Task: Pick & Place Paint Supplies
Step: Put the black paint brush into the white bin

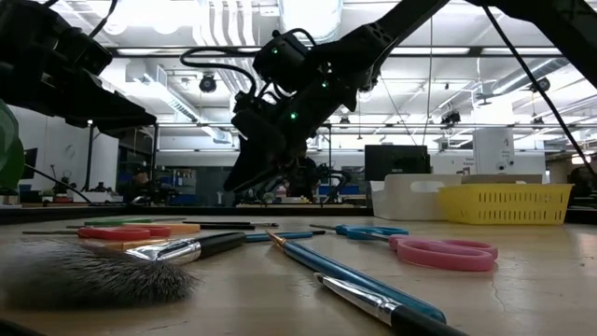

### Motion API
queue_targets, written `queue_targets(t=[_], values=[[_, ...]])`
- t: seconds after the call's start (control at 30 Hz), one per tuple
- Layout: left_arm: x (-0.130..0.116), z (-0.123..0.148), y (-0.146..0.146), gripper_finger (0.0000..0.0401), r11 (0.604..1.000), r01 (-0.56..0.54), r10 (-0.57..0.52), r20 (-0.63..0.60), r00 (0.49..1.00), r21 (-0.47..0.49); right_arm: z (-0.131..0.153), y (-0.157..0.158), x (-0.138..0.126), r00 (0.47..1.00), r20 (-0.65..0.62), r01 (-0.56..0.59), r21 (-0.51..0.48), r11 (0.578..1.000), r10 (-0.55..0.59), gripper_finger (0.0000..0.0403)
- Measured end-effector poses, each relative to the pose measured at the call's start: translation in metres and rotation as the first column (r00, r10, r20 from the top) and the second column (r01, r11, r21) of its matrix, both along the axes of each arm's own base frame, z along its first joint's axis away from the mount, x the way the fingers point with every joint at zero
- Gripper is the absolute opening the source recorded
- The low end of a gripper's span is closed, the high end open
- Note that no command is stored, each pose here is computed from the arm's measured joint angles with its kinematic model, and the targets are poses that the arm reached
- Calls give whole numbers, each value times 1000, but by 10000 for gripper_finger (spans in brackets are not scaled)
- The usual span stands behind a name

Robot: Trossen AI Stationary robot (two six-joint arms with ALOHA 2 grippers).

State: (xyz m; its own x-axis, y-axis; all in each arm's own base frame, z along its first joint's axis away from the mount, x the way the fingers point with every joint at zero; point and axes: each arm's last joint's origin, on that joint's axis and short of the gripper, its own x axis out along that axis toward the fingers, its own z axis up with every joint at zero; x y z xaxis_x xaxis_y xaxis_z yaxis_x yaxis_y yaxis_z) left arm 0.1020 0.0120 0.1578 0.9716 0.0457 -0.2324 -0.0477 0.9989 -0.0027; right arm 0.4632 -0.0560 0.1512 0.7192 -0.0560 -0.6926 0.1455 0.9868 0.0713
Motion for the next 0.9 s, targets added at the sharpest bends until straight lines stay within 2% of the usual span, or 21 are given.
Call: queue_targets(t=[0.57,0.9], values=[[0,0,0,169,1000,0,0,0,1000,0,-15,6,-6,999,-26,26,28,999,-26,160],[0,0,0,169,1000,-1,1,0,1000,0,-39,12,-3,997,-74,20,43,999,-17,160]])
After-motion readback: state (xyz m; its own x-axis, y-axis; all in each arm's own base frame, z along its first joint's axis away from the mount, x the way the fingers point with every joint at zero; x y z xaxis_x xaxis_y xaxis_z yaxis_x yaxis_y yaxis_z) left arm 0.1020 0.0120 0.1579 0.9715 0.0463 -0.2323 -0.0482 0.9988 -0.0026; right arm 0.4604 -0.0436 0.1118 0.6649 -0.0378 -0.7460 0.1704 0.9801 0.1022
